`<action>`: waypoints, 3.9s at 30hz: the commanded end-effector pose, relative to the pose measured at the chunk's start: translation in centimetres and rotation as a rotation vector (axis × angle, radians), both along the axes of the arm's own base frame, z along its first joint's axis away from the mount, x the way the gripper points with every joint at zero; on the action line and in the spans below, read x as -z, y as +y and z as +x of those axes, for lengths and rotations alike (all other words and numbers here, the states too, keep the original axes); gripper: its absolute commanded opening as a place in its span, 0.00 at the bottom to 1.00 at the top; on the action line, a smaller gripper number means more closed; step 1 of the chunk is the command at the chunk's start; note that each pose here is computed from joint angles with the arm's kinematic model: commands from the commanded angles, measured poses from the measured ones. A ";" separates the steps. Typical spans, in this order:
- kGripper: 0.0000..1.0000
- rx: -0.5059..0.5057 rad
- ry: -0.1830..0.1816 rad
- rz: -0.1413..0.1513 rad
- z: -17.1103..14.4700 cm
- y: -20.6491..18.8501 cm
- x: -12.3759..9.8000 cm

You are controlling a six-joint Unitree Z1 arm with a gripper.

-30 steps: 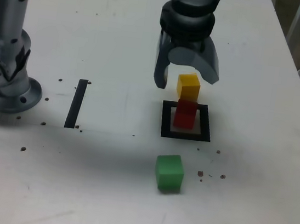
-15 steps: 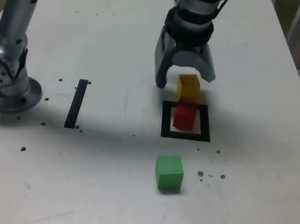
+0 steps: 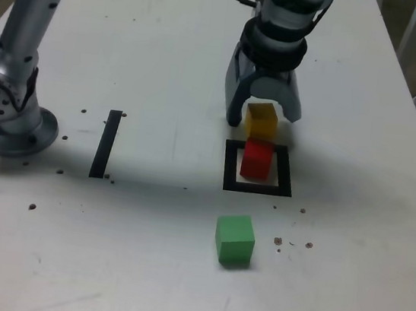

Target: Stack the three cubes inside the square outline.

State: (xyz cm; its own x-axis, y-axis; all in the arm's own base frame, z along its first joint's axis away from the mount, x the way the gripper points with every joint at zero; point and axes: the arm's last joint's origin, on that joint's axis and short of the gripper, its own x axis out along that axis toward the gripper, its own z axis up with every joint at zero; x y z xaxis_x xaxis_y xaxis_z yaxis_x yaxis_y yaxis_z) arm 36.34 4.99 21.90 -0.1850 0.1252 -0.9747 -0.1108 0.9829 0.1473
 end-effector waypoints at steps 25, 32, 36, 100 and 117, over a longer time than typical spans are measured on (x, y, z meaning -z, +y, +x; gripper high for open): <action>0.07 -0.016 -0.060 -0.005 0.6 0.2 -0.2; 0.07 -0.003 -0.072 -0.001 0.0 -0.3 -2.3; 0.07 0.028 -0.077 0.001 -0.6 -1.0 -4.6; 0.20 0.226 -0.055 -0.047 -0.6 -8.2 -4.5; 0.98 0.208 -0.053 -0.020 -1.2 -8.1 -4.8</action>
